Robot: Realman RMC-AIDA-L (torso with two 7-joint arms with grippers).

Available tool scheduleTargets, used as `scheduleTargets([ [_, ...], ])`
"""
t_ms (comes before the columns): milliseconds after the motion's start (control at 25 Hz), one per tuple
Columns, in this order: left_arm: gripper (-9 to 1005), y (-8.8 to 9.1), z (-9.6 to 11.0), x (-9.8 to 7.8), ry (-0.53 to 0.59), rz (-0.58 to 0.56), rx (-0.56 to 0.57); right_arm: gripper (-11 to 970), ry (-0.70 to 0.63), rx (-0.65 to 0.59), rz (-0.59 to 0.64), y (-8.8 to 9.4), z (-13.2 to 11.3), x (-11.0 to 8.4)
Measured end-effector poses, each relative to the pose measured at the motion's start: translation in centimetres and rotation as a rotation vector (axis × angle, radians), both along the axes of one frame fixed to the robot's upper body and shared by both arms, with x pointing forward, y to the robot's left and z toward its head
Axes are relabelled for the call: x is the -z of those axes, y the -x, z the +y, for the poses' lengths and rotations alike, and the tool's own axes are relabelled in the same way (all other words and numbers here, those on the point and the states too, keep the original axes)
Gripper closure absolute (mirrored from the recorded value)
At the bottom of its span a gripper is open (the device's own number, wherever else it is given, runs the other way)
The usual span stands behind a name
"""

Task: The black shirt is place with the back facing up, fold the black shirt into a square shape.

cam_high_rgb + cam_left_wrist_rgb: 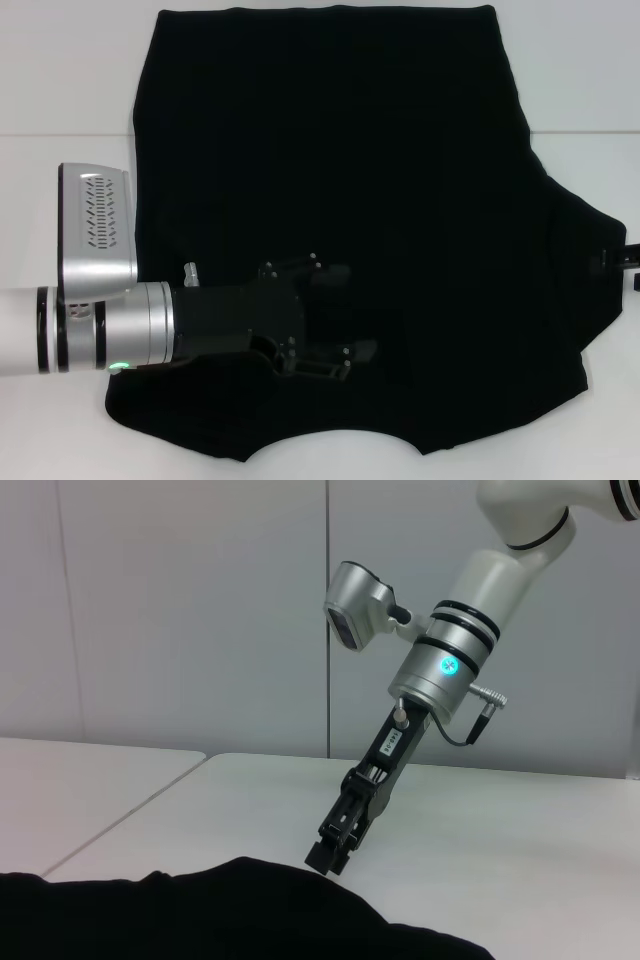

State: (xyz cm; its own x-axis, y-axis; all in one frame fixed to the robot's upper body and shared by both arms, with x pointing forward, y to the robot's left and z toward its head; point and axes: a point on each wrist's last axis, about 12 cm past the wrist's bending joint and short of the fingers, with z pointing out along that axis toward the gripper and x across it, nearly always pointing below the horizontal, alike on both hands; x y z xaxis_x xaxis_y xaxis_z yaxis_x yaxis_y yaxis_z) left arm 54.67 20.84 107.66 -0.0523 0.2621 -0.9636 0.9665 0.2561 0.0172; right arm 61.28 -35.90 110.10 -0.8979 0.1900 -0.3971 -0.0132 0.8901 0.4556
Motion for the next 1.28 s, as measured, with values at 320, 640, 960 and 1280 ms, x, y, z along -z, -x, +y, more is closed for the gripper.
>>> scheduleTargets([
  [320, 63, -0.2, 0.1, -0.1, 0.004, 0.0, -0.007, 120, 0.011, 0.003, -0.012, -0.5, 0.7, 0.4],
  [640, 64, -0.2, 0.3, 0.0, 0.004, 0.01, -0.023, 228, 0.021, 0.013, -0.019, -0.8, 1.4, 1.1],
  [960, 64, -0.2, 0.4, 0.0, 0.001, 0.013, -0.026, 415, 0.03, 0.019, -0.028, -0.9, 1.7, 1.3],
  [1280, 72, -0.2, 0.4, 0.0, 0.001, 0.012, -0.027, 677, 0.038, 0.011, -0.035, -1.0, 2.0, 1.3],
])
